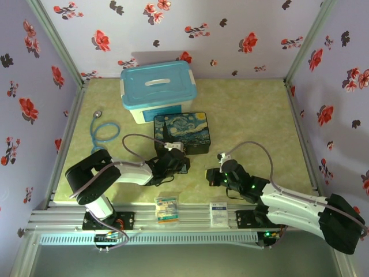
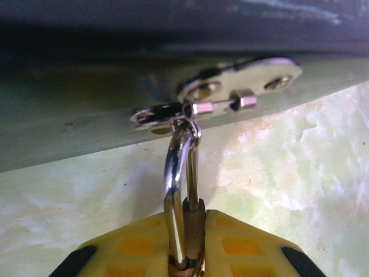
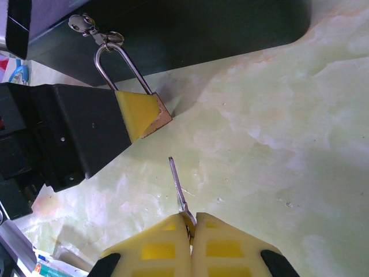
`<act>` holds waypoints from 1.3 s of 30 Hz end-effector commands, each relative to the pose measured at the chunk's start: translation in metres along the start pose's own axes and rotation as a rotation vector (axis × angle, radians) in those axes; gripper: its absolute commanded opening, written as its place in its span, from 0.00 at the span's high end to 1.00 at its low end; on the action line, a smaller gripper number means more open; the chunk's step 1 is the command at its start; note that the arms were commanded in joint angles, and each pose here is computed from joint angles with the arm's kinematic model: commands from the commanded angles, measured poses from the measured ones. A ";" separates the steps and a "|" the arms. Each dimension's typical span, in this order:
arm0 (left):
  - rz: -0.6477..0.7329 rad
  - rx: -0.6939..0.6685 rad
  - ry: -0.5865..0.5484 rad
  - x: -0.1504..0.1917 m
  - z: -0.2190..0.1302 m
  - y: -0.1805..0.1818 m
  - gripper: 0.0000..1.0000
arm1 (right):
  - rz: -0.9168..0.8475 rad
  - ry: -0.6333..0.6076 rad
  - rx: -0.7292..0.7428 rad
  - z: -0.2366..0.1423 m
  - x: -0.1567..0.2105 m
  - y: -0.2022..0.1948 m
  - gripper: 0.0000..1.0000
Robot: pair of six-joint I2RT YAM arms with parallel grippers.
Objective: Unlock a padlock with a key
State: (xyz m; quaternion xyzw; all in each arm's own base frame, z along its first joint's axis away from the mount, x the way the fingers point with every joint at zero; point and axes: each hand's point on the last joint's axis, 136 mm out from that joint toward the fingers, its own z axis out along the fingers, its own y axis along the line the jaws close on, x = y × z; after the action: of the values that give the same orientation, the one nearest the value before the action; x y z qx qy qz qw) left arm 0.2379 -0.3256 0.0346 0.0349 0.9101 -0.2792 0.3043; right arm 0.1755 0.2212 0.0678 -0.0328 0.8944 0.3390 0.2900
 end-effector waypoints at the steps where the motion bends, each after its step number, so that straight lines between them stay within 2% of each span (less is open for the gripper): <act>1: -0.010 0.002 -0.042 -0.010 -0.005 -0.001 0.86 | 0.017 -0.021 -0.017 0.003 -0.005 0.003 1.00; 3: -0.017 0.004 -0.043 -0.009 -0.004 -0.001 0.88 | 0.019 -0.018 -0.022 0.005 -0.005 0.005 1.00; 6: -0.038 0.013 -0.048 -0.009 -0.005 -0.002 1.00 | 0.031 -0.005 -0.043 0.009 -0.003 0.008 1.00; 9: -0.075 0.030 -0.054 -0.011 -0.008 -0.004 1.00 | 0.036 0.013 -0.074 0.014 0.000 0.013 1.00; 15: -0.200 0.159 -0.079 -0.018 -0.018 -0.022 1.00 | 0.049 0.049 -0.165 0.017 0.006 0.026 1.00; 20: -0.207 0.171 -0.076 -0.022 -0.024 -0.028 1.00 | 0.140 0.111 -0.302 0.015 0.007 0.034 1.00; 24: -0.226 0.198 -0.091 -0.027 -0.030 -0.032 1.00 | 0.123 0.185 -0.326 0.017 0.013 0.040 1.00; 28: -0.229 0.216 -0.094 -0.030 -0.032 -0.037 1.00 | 0.211 0.143 -0.430 0.015 0.000 0.046 1.00; 39: -0.298 0.244 -0.102 -0.026 -0.031 -0.033 1.00 | 0.309 0.240 -0.425 0.038 0.013 0.039 1.00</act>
State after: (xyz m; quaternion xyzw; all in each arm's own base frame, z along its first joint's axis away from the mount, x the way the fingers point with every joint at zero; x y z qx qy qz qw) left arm 0.2268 -0.3260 0.0616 -0.0634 0.8763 -0.3871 0.2797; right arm 0.1684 0.2663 0.0456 0.0079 0.8467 0.5201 0.1119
